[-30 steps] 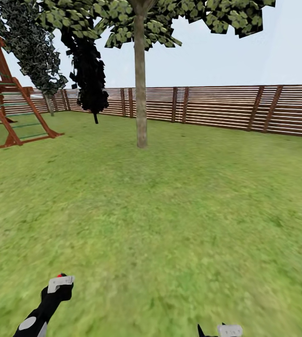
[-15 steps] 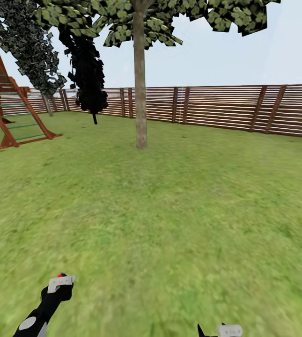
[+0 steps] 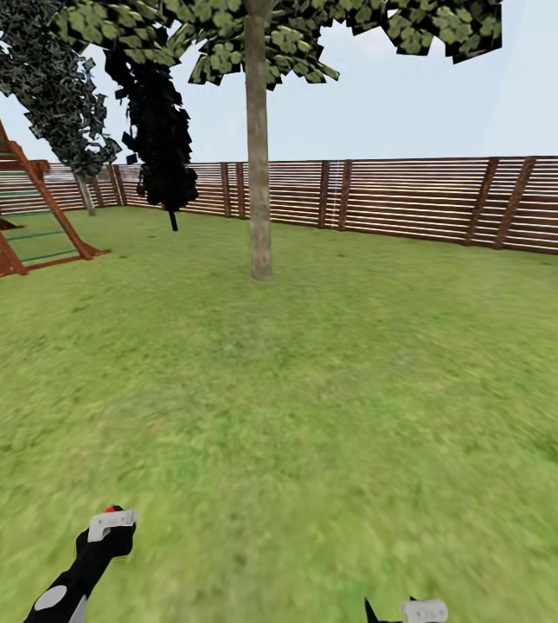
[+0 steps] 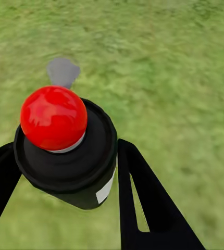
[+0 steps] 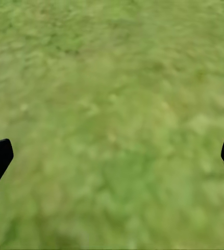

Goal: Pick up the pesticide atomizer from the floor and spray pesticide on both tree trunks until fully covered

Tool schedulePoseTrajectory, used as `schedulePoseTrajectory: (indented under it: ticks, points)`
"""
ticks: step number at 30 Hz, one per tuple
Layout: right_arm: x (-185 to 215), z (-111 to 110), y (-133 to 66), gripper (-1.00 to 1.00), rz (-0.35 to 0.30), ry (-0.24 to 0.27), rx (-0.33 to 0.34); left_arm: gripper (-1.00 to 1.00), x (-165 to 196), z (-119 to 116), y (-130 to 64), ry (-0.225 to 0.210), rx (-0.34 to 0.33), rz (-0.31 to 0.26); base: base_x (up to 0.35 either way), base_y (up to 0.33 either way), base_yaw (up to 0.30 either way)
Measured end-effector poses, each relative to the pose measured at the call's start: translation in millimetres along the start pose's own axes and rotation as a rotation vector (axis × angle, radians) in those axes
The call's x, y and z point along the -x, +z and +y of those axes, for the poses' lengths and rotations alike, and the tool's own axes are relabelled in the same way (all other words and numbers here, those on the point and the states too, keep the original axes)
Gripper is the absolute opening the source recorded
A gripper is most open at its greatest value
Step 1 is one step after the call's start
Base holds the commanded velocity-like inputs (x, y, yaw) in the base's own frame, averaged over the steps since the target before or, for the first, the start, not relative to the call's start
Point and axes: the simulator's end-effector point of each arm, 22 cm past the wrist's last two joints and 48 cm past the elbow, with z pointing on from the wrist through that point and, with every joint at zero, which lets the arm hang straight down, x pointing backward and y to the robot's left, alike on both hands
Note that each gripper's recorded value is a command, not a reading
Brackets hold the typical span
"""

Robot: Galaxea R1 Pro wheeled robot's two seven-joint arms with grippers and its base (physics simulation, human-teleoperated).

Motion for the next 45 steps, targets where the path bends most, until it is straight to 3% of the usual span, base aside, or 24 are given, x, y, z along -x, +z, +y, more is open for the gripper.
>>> schedulePoseTrajectory:
  ticks: [45]
  points:
    - [0.0,-0.2,0.0,1.0,0.0,0.001,-0.001,-1.0,0.0,0.1,0.0,-0.001,0.0,0.0,0.337,0.0,0.0]
